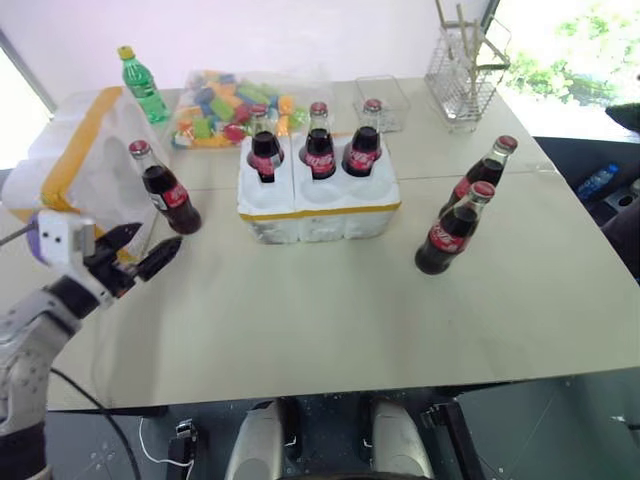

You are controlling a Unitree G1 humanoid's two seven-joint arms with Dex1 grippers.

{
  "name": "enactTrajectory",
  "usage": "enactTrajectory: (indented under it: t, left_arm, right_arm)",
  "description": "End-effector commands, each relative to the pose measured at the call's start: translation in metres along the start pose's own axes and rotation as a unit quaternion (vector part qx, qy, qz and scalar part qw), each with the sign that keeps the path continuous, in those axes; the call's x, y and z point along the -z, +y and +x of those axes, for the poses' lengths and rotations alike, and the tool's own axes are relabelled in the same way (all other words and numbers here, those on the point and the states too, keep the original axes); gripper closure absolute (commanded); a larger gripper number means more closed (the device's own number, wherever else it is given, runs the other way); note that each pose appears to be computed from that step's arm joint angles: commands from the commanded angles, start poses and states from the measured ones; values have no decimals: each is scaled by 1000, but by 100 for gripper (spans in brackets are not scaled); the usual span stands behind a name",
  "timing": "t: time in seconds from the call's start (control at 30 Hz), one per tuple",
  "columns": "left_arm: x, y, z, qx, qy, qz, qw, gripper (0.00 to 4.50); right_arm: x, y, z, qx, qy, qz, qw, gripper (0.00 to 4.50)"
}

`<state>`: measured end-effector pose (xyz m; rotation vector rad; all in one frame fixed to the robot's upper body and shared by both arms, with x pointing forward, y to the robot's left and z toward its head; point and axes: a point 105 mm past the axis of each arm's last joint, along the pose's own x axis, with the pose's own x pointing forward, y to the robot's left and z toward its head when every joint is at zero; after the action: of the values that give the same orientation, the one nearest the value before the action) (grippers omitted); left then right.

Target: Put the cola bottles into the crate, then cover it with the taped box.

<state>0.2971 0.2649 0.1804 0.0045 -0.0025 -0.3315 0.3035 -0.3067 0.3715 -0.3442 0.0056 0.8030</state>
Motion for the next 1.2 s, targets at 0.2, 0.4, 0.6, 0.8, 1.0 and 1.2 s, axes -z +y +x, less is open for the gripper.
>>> enactTrajectory:
  t: [0.2,0.4,0.6,0.8,1.0,1.2]
  left_arm:
    - [-6,14,17,-98,-20,23,995,6]
    - [-7,14,38,-102,-24,41,994,6]
    - [-8,19,69,-92,-23,56,994,6]
    - [-8,23,91,-79,-22,63,995,6]
    - [1,19,113,-69,-12,61,996,6]
    - [0,14,117,-49,-15,69,996,134]
  right_arm:
    - [-49,67,32,-122,-47,-25,991,0]
    - [-39,90,49,-162,-53,-5,985,0]
    - [-30,102,61,-181,-68,10,981,0]
    - [-27,108,66,-185,-73,18,980,0]
    - [-20,111,69,-186,-64,14,980,0]
    - [-17,109,69,-178,-56,16,982,0]
